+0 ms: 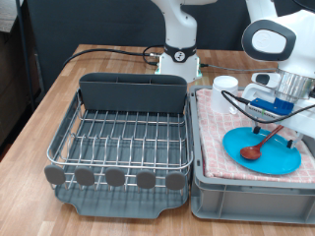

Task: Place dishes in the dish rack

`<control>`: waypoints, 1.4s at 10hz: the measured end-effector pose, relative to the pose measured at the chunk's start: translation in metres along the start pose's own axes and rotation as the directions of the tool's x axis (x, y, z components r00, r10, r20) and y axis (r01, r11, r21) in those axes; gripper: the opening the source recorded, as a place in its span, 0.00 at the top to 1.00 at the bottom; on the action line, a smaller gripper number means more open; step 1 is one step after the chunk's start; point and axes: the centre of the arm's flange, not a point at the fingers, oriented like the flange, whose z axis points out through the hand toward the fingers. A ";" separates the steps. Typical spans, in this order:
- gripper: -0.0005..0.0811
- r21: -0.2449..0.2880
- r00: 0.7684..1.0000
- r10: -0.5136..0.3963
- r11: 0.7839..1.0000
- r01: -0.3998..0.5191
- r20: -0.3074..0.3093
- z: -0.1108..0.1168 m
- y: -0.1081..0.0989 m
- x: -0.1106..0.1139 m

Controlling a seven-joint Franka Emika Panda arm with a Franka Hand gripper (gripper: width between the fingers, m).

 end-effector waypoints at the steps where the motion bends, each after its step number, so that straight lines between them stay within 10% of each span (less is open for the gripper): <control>1: 0.30 0.000 1.000 -0.001 1.000 0.001 -0.001 0.001 0.001 0.000; 7: 0.89 0.007 1.000 -0.010 1.000 0.010 0.014 0.004 0.007 0.000; 14: 0.89 0.004 0.996 0.085 0.996 -0.085 -0.024 -0.056 0.006 0.025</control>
